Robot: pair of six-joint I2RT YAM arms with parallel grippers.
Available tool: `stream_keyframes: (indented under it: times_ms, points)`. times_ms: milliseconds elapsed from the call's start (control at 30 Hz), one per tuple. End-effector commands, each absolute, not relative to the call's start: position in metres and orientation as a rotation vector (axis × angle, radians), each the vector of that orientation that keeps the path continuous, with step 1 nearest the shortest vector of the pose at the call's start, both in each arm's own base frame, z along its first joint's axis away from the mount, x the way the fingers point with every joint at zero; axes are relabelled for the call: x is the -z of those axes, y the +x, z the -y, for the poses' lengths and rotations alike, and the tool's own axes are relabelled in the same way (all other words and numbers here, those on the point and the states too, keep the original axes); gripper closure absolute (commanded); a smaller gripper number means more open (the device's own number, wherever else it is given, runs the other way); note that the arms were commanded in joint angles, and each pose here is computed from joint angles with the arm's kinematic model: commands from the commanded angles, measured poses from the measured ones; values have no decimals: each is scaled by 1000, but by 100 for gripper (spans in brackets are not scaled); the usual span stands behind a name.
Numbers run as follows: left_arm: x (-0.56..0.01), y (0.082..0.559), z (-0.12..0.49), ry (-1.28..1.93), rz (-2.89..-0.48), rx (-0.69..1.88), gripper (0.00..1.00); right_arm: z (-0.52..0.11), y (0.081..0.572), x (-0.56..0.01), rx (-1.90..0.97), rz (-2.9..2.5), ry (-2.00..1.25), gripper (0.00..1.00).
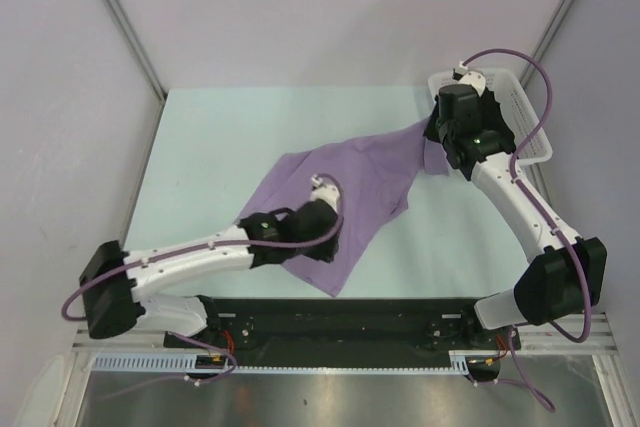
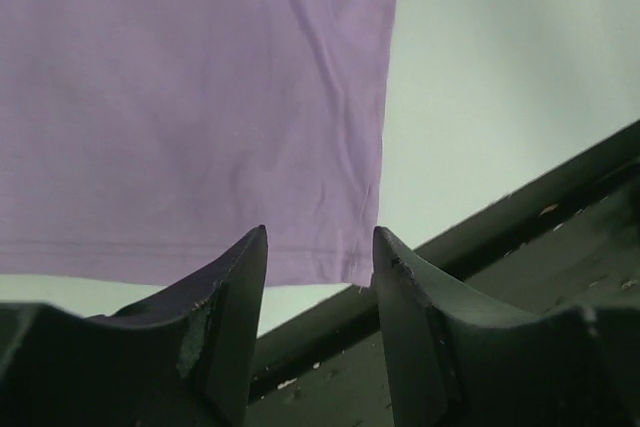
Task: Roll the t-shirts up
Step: Flatten out the T-shirt at the center of the board.
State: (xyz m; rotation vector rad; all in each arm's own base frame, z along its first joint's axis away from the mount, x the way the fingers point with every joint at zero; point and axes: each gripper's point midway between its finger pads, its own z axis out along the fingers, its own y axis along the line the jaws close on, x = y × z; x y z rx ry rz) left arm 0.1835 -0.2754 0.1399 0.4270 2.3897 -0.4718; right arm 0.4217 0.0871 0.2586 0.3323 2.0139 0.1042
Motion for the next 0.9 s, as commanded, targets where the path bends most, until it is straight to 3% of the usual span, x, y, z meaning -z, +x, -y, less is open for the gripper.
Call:
stream_keyframes:
  times_ms: [0,267,667,767,800,867]
  points:
    - [-108,155,293,505,-2437,368,49,-89,417,-270,-165,-1988,354,100]
    - [-69,117,317,657,-2526,325,48,-91,416,-264,-183,-2007,356,100]
    - [-26,108,313,702,-2570,236,48,-96,417,-261,-215,-2014,347,100]
    - [-19,111,308,667,-2566,200,55,-98,417,-261,-224,-2016,346,100]
    - [-20,114,306,646,-2558,181,69,-97,417,-261,-224,-2016,347,100]
    - [-28,125,291,575,-2520,94,82,-98,417,-264,-224,-2007,342,100]
